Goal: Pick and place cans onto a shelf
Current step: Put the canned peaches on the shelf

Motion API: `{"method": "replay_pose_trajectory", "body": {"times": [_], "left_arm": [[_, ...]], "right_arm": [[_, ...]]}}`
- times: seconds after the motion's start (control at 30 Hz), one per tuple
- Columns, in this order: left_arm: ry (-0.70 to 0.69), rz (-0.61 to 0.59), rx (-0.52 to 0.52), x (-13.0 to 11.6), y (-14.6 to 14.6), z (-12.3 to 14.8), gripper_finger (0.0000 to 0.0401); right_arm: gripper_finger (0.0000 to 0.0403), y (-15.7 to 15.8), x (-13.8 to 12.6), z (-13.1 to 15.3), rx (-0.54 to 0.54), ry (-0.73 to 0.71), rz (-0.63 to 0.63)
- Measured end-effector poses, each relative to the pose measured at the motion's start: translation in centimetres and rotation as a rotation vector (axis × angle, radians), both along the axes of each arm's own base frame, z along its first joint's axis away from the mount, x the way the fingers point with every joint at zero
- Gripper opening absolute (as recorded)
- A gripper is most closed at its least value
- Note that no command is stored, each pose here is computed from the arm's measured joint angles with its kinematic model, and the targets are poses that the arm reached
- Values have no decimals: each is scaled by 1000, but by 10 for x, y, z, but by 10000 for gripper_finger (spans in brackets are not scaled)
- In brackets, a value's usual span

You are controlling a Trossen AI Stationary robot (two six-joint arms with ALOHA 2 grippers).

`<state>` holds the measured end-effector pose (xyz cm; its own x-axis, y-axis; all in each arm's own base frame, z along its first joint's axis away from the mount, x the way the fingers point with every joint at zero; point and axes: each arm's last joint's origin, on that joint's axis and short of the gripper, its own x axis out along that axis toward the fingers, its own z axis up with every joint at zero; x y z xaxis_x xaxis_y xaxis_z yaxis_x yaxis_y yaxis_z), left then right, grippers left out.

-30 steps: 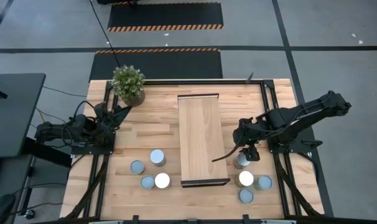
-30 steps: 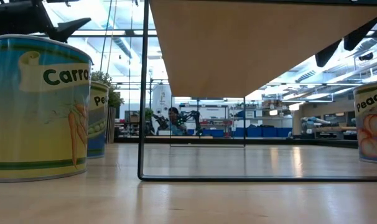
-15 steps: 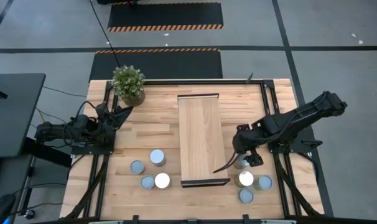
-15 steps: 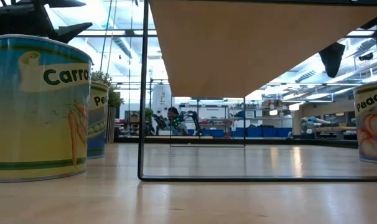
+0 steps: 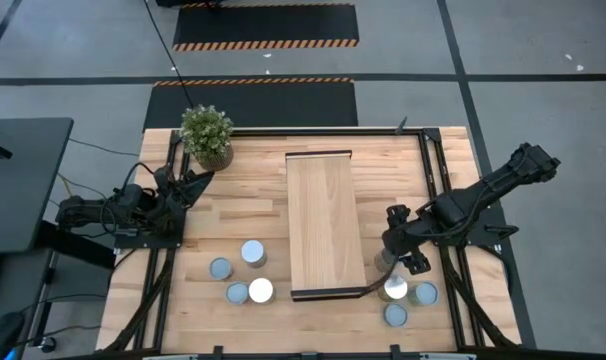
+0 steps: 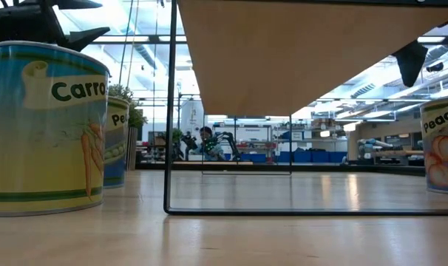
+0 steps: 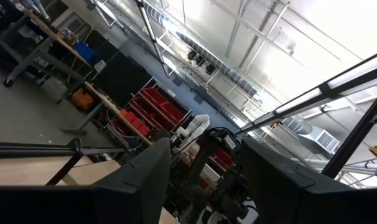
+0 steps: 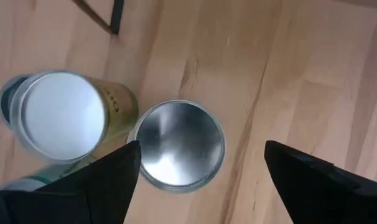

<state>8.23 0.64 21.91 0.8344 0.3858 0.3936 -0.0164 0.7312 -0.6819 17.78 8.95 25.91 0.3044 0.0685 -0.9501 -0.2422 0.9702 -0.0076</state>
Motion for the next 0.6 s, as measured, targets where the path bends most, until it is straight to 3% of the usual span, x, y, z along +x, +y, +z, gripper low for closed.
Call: {"method": "replay_pose_trajectory", "body": {"times": [0.27, 0.6], "left_arm": [[0, 0, 0, 0, 0, 0, 204], [0, 0, -1, 0, 0, 0, 204]], "right_arm": [[349, 3, -1, -17, -3, -8, 22], [349, 5, -2, -19, 41, 13, 24]]}}
